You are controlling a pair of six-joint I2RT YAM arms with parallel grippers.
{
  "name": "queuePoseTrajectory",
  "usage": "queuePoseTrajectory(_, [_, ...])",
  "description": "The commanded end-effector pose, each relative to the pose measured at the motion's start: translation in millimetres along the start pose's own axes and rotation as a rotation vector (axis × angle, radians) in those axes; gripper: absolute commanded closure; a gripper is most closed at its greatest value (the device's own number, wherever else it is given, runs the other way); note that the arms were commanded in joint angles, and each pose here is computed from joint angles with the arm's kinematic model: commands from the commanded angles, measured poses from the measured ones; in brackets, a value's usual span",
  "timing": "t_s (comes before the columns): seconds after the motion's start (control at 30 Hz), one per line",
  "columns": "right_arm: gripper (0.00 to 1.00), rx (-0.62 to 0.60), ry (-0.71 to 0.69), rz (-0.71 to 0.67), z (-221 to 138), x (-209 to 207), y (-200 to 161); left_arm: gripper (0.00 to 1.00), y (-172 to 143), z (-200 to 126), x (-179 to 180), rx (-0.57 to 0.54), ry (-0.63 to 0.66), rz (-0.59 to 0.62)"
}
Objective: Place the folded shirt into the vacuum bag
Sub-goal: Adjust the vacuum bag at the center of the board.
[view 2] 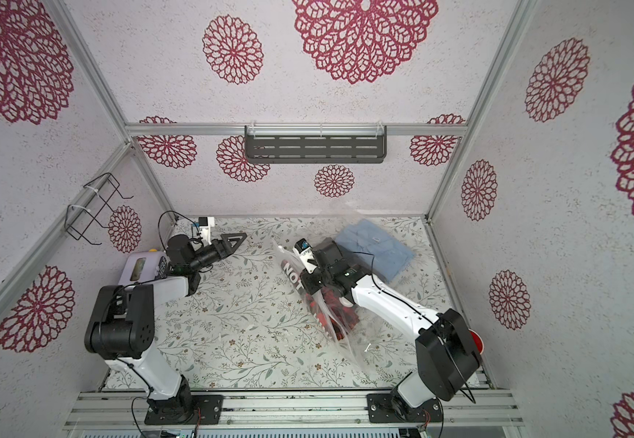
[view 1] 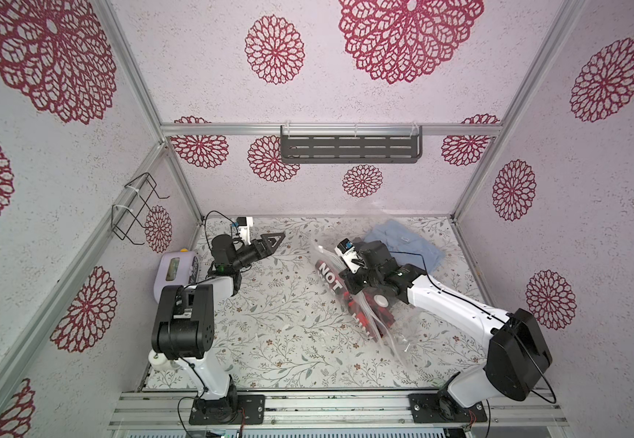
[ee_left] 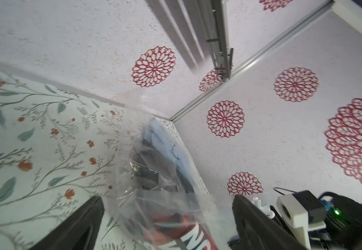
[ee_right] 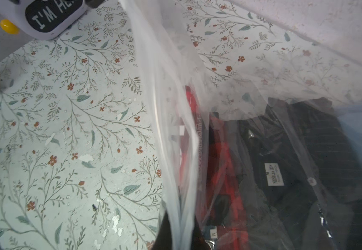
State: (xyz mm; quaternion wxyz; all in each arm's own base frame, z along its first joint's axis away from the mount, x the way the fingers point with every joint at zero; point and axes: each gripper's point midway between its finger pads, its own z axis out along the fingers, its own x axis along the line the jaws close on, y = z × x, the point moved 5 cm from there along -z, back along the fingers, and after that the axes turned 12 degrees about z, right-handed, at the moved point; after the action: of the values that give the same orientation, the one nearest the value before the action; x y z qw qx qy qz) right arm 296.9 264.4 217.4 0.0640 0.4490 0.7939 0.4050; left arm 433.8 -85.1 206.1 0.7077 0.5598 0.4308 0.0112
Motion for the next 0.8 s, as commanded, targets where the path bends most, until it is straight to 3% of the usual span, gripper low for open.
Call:
queuePoseTrajectory(0.0, [0.95, 0.021, 0.118, -0.016, -20, 12, 0, 0.03, 9, 8, -25, -0.030, -0.277, 0.113])
queuePoseTrajectory(0.3, [0.96, 0.076, 0.166, 0.028, -28, 8, -7, 0.03, -24, 40, -55, 0.064, -0.398, 0.173])
queuePoseTrajectory(0.47, [0.97, 0.077, 0.197, 0.057, -36, 5, -2, 0.03, -39, 34, -65, 0.078, -0.407, 0.196])
queuePoseTrajectory(0.77, [0.97, 0.058, 0.220, 0.095, -48, -3, 4, 0.03, -29, 23, -96, 0.078, -0.463, 0.257])
